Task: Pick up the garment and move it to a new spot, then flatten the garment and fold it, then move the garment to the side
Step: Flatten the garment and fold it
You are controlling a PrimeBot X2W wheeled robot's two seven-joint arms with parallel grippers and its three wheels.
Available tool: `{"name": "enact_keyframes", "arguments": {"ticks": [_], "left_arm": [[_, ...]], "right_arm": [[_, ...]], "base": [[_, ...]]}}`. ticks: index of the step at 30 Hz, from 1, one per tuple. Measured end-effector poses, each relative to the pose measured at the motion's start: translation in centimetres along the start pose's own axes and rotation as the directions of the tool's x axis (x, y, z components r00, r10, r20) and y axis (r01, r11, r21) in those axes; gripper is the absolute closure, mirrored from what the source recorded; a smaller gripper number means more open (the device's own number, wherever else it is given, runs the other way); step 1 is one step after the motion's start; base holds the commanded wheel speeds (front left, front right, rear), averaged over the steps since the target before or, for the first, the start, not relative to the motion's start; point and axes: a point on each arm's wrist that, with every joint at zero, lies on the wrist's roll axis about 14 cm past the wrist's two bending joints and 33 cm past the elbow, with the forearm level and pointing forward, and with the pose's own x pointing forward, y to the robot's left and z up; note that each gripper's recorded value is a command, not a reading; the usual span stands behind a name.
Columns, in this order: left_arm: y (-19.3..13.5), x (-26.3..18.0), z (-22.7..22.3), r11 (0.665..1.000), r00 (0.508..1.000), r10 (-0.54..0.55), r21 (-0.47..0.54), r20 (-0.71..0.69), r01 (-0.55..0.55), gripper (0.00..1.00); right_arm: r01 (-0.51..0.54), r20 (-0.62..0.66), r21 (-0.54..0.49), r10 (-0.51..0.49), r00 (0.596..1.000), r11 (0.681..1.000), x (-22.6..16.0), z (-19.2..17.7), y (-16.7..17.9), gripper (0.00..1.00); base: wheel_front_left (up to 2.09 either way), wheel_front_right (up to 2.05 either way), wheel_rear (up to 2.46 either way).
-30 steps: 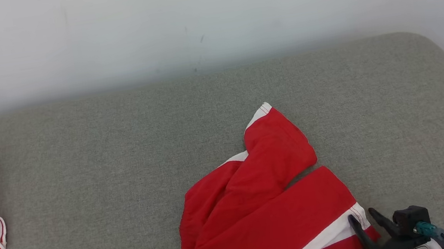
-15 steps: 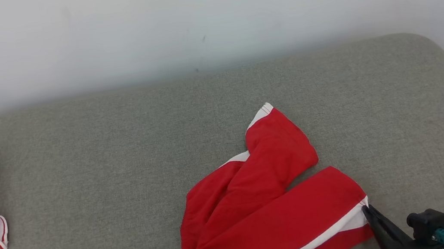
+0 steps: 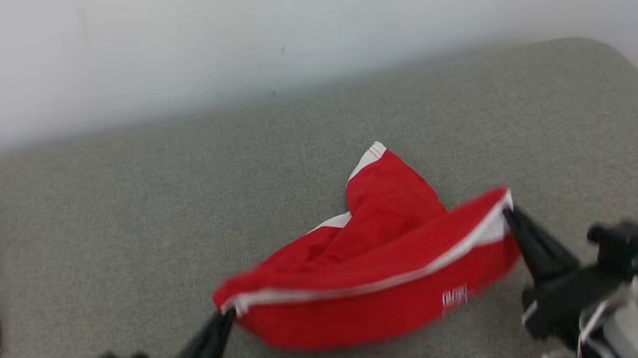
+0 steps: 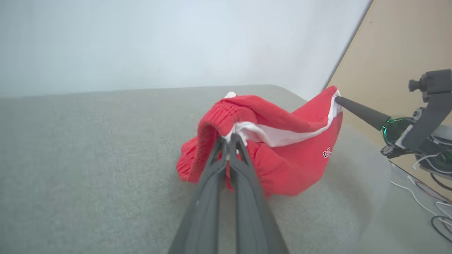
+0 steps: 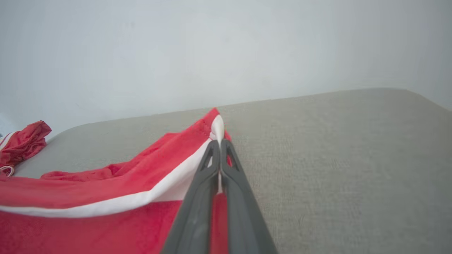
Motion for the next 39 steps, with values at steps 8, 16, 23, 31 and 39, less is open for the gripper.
{"name": "enact_keyframes", "arguments": {"ticks": [8,16,23,31,39], "left_arm": [[2.1,8.3,12.3,0.966,0.988,-0.132,0.233,0.082,0.110,1.00],[6.3,16.5,23.7,0.924,0.980,-0.118,0.379,0.163,0.048,1.00],[7.6,22.8,28.1,0.916,0.954,-0.149,0.399,0.259,0.035,1.00],[9.7,27.6,27.7,0.922,0.938,-0.164,0.385,0.306,0.036,1.00],[11.1,30.3,22.5,0.945,0.945,-0.183,0.314,0.270,0.094,1.00]], "right_arm": [[-0.086,0.219,-0.019,0.088,0.972,0.996,9.1,11.8,1.2,1.00],[-0.160,0.324,0.042,0.138,0.936,0.986,18.4,21.8,2.4,1.00],[-0.155,0.390,0.112,0.100,0.915,0.982,24.6,26.9,1.1,1.00],[-0.104,0.407,0.061,0.070,0.911,0.993,29.2,27.3,-0.7,1.00],[-0.063,0.381,0.068,0.033,0.924,0.996,31.6,23.7,-3.1,1.00]], "base": [[0.00,0.00,0.00],[0.00,0.00,0.00],[0.00,0.00,0.00],[0.00,0.00,0.00],[0.00,0.00,0.00]]}}
